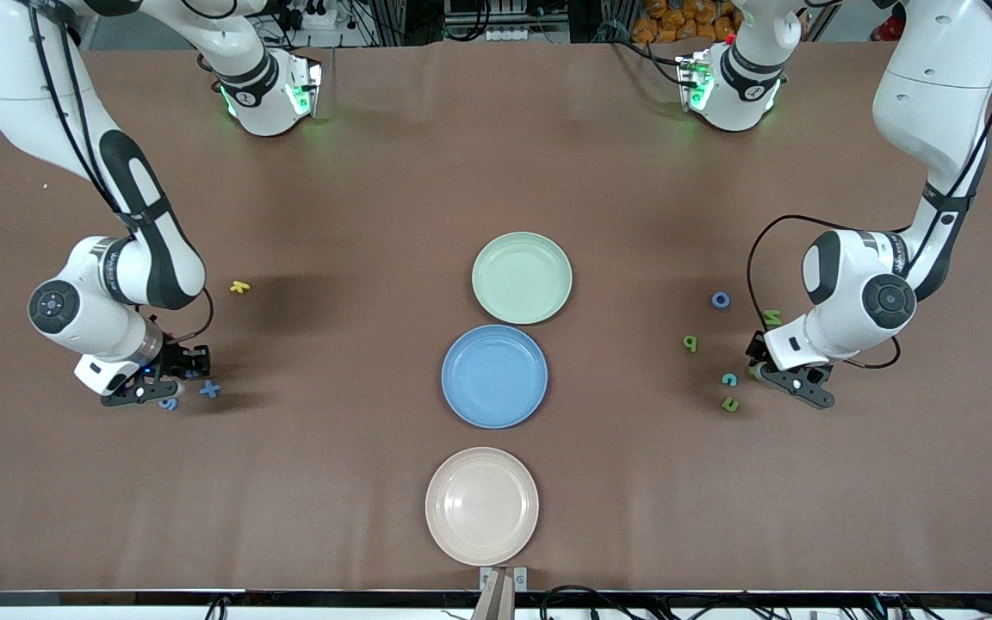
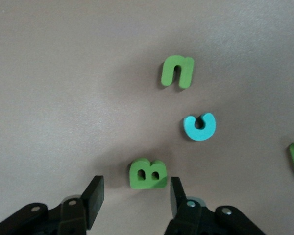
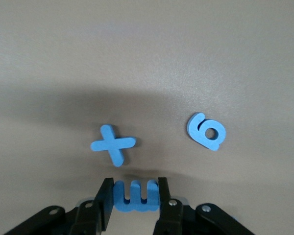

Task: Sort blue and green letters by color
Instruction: 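Place the blue E on the blue plate while the left gripper carries B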

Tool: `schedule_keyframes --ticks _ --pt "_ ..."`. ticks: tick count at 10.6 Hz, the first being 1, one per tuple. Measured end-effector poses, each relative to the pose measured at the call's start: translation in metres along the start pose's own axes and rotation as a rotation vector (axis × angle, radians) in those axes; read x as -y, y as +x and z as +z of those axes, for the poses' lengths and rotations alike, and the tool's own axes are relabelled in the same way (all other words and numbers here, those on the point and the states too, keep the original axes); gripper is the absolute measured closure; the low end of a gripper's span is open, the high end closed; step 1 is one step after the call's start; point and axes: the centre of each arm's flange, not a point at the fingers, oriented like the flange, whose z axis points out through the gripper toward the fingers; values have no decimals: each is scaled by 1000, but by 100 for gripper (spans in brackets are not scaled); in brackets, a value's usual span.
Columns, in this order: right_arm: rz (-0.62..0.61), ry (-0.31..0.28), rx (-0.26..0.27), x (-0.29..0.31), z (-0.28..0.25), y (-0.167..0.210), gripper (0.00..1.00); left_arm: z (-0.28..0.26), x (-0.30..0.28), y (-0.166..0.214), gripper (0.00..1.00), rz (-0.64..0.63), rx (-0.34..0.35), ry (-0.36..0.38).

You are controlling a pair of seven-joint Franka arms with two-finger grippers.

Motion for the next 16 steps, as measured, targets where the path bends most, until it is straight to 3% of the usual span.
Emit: schedule_keyframes --ticks 4,7,9,10,16 --pt "39 89 -24 37 -44 28 59 3 -8 3 40 -1 4 -4" --pt "151 121 -63 126 -72 62 59 13 -8 2 44 -3 5 -8" --pt "204 148 -81 197 -92 78 59 11 -7 4 55 -5 0 -4" --pt "200 166 -84 231 -98 82 59 10 -6 5 66 -5 -3 -3" --pt "99 228 -133 406 -98 90 59 -3 -13 18 66 14 -30 9"
